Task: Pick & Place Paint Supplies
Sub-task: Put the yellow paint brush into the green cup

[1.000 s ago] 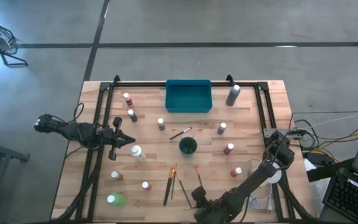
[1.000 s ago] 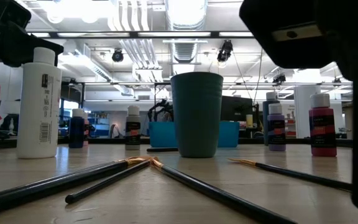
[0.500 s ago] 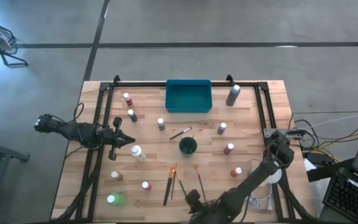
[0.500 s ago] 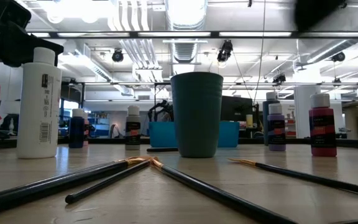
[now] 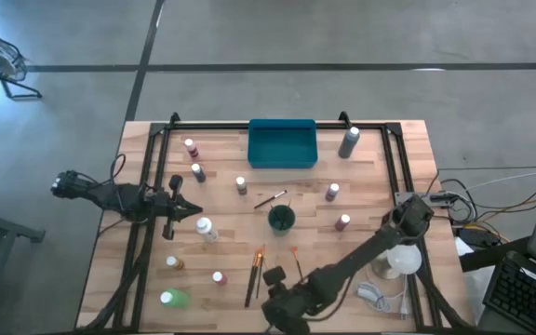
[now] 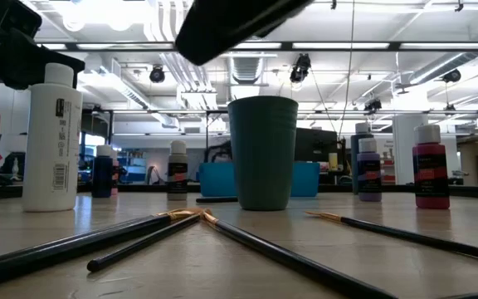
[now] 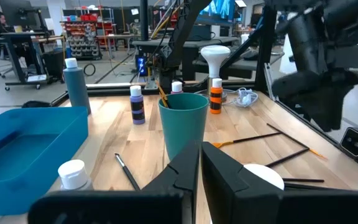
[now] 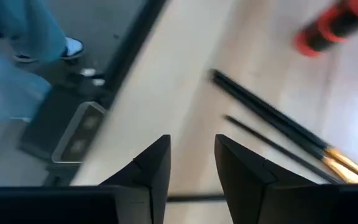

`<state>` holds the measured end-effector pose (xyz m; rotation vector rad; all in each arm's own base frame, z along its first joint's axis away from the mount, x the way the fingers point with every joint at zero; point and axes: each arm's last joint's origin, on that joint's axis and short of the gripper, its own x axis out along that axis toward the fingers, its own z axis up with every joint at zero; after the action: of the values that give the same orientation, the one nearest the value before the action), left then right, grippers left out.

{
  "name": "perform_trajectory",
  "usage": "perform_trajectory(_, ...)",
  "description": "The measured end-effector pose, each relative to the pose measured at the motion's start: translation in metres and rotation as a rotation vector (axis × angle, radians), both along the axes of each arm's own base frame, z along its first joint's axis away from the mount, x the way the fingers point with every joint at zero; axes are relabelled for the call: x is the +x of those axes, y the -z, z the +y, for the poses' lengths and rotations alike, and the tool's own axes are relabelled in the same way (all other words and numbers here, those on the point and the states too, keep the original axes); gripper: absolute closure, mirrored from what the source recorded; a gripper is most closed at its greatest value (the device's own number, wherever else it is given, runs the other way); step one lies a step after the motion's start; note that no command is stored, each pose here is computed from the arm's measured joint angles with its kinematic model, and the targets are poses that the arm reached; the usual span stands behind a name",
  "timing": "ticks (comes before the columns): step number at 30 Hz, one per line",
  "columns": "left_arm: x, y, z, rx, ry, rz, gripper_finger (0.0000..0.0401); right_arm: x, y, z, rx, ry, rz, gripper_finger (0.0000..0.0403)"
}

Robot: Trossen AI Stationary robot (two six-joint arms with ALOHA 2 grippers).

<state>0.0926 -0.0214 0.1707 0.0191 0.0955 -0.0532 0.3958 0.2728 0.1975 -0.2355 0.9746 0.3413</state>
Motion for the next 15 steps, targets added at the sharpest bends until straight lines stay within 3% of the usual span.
perform_trajectory(6,0.000,0.000,0.000,0.000,0.000,0.000,0.0375,-0.002,-0.024,-0.001,-0.069,-0.072,0.036,0.0289)
perform_trajectory(15,0.000,0.000,0.000,0.000,0.000,0.000,0.0375,0.013,-0.004,-0.007,0.015,-0.038,0.106,0.0312)
